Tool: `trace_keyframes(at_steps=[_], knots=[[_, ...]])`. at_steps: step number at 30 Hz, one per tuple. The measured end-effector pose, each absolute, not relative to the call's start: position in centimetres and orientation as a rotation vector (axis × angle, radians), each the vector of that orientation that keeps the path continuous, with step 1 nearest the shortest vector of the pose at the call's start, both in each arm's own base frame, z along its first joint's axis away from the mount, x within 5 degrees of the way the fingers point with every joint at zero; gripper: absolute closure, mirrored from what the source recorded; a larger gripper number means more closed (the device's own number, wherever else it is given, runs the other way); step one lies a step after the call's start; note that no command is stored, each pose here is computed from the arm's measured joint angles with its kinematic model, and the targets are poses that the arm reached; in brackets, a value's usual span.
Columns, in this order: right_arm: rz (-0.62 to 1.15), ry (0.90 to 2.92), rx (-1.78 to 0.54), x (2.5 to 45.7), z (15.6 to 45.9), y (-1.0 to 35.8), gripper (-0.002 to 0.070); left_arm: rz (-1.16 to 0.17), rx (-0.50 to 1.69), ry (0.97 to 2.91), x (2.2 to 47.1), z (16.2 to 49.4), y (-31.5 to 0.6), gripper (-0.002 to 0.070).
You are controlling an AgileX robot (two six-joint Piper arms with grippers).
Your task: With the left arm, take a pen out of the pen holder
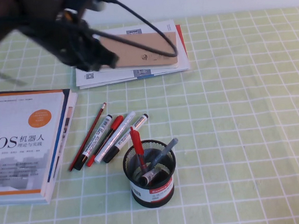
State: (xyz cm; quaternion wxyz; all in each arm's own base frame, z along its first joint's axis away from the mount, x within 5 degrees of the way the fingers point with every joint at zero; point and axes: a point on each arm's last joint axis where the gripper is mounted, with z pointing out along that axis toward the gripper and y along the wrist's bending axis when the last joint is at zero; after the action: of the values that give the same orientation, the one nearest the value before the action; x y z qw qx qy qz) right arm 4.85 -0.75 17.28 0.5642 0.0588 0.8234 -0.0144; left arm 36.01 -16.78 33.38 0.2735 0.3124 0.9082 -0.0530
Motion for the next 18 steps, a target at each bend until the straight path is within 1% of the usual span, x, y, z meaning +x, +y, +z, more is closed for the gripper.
trace_keyframes(at_steps=[3, 8, 12, 18], knots=[[-0.034, 1.937, 0.138, 4.9, 17.3, -0.8, 0.0689, -0.141, 0.774, 2.405, 33.1, 35.0, -14.6, 0.0669], [-0.034, 1.937, 0.138, 4.9, 17.3, -0.8, 0.0689, -0.141, 0.707, 2.380, 28.3, 35.2, -12.2, 0.0675], [-0.034, 1.937, 0.138, 4.9, 17.3, -0.8, 0.0689, -0.160, 0.634, 2.283, 23.9, 36.0, -10.3, 0.0675], [-0.034, 1.937, 0.138, 4.9, 17.3, -0.8, 0.0689, -0.226, 0.523, 2.208, 18.1, 34.6, -7.9, 0.0676]])
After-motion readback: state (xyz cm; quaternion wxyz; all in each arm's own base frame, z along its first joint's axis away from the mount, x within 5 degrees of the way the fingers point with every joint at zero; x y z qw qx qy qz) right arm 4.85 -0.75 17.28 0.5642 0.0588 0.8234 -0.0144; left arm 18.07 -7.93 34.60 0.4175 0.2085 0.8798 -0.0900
